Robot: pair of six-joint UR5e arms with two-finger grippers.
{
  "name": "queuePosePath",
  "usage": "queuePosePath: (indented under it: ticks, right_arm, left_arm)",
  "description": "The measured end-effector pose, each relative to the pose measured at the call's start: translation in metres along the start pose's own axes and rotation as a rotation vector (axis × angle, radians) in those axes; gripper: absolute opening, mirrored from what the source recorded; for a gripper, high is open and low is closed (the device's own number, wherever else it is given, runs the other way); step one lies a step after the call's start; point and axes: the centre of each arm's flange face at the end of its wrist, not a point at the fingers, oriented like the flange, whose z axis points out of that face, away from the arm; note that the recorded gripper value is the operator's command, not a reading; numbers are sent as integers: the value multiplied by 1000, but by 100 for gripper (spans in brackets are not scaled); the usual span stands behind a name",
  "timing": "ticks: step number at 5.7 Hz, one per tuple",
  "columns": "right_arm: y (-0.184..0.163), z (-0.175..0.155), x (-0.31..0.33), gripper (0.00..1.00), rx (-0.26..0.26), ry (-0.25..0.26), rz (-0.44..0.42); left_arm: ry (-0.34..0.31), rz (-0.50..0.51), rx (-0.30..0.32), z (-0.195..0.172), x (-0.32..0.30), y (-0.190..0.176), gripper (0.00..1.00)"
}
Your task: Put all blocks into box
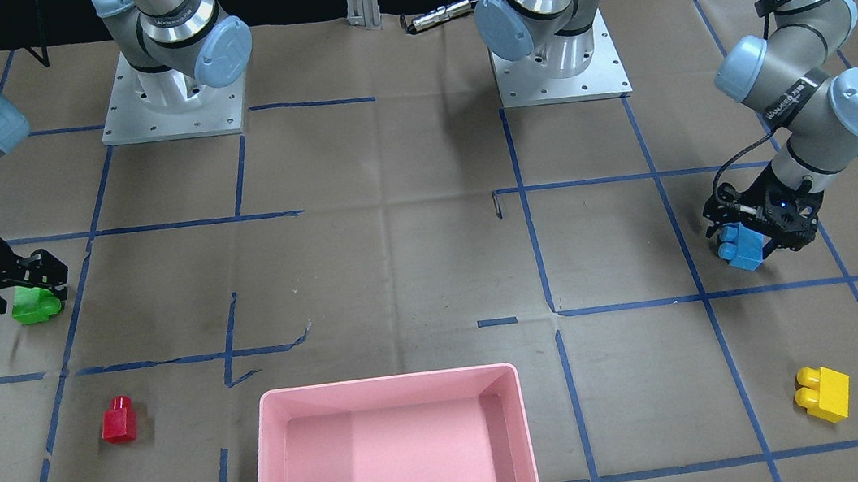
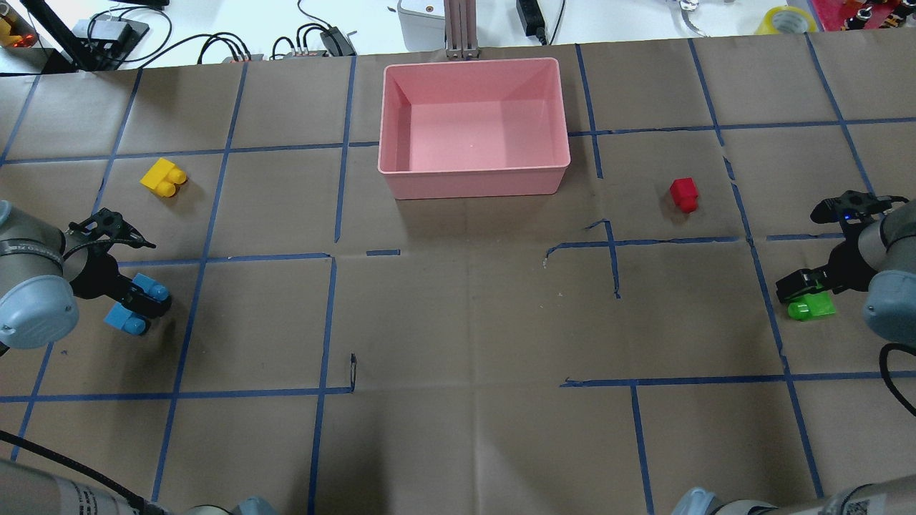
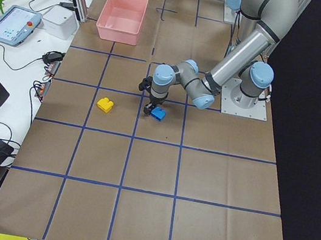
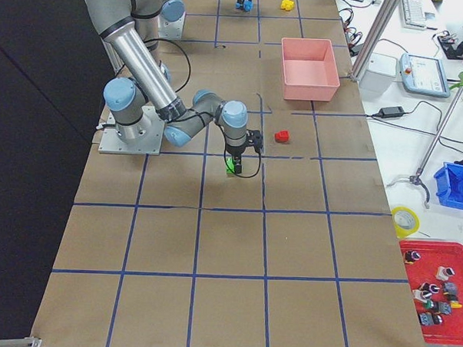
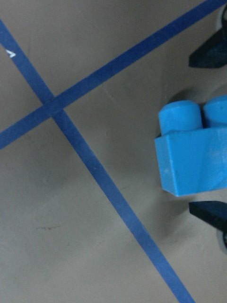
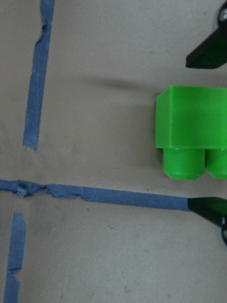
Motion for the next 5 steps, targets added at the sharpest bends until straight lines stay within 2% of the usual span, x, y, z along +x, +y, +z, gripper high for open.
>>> queuePosePath:
  ticks: [1,2,4,5]
  right_arm:
    - [2,2,0,81,-10,4,0]
    - [3,2,-1,56,-15,6,0]
    - [7,3,1,15,-51,27,-2]
    - [6,-1,4,6,-61,43,-4]
  left_arm:
    - [2,-5,-1,1,-1,4,69]
    - [2,-6,-2,1,-2,5,53]
    - [-4,-9,-1,-1,-3,4,23]
    - [-13,-13,2,-5,-6,3,19]
